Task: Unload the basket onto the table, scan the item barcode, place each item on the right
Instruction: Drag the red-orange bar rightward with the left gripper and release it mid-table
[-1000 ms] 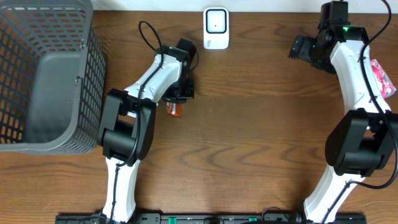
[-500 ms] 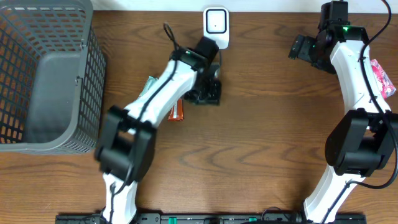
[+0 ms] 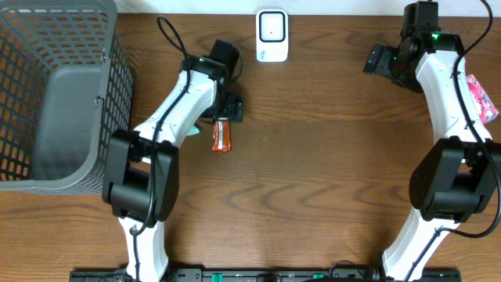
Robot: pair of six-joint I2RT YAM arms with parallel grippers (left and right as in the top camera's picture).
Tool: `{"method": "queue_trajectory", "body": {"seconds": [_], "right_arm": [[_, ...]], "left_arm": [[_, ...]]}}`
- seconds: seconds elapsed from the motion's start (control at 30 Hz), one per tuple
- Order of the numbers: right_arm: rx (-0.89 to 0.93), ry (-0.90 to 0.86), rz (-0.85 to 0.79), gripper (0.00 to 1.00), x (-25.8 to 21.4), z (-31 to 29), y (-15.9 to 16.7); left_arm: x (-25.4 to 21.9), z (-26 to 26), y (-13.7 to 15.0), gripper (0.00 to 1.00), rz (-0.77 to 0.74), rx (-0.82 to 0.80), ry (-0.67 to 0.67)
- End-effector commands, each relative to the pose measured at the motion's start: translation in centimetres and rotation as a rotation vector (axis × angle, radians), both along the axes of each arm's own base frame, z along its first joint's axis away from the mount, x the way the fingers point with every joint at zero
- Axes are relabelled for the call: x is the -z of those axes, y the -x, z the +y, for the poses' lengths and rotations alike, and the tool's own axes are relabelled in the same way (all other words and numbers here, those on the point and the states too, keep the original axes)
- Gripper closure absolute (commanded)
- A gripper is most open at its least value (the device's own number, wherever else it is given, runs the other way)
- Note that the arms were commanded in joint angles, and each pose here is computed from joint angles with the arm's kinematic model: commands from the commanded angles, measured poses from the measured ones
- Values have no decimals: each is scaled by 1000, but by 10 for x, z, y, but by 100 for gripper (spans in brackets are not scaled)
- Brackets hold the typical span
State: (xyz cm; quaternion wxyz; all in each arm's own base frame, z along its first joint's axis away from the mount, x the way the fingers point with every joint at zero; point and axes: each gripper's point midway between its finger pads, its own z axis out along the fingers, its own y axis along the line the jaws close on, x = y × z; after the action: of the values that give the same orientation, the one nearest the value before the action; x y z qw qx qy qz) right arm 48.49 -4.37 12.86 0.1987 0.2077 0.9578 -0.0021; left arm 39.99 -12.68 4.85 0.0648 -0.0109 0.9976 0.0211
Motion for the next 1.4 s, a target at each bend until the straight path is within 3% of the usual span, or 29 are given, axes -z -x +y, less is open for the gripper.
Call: {"method": "queue_trajectory", "body": {"seconds": [0.0, 0.1, 0.4, 0.5, 0.6, 0.77, 0.9, 0.93, 0.97, 1.0, 1.1, 1.17, 1.3, 1.37], "right_arm": [[-7, 18, -1, 1, -2, -3, 0], [-6, 18, -1, 1, -2, -3, 0], [-7, 18, -2, 1, -2, -3, 0], [-7, 18, -2, 1, -2, -3, 0], [-7, 18, -2, 1, -2, -3, 0], [-6, 18, -2, 1, -2, -3, 0], [-7, 18, -1, 1, -2, -3, 0], [-6, 18, -1, 1, -2, -3, 0], [-7, 18, -1, 1, -2, -3, 0], [-6, 18, -2, 1, -2, -3, 0], [-6, 18, -2, 1, -2, -3, 0], [-6, 18, -2, 1, -2, -3, 0], [-6, 18, -2, 1, -2, -3, 0], [-6, 18, -2, 1, -2, -3, 0]], "left_arm": [[24, 2, 6, 6, 55, -31, 34], [34, -11, 10, 9, 74, -17, 110], [50, -36, 19, 46, 83, 24, 184], [61, -41, 29, 52, 102, 42, 182], [68, -56, 42, 92, 129, 74, 215], [59, -88, 50, 93, 119, 157, 243], [38, -140, 63, 92, 108, 338, 359], [34, -147, 62, 92, 94, 355, 361], [28, -154, 61, 60, 78, 370, 368], [24, -157, 59, 45, 69, 375, 373], [12, -158, 50, 21, 43, 364, 385], [-1, -152, 42, 13, 28, 345, 389], [-38, -127, 23, 10, -26, 285, 404], [-64, -103, 11, 0, -84, 236, 416]]}}
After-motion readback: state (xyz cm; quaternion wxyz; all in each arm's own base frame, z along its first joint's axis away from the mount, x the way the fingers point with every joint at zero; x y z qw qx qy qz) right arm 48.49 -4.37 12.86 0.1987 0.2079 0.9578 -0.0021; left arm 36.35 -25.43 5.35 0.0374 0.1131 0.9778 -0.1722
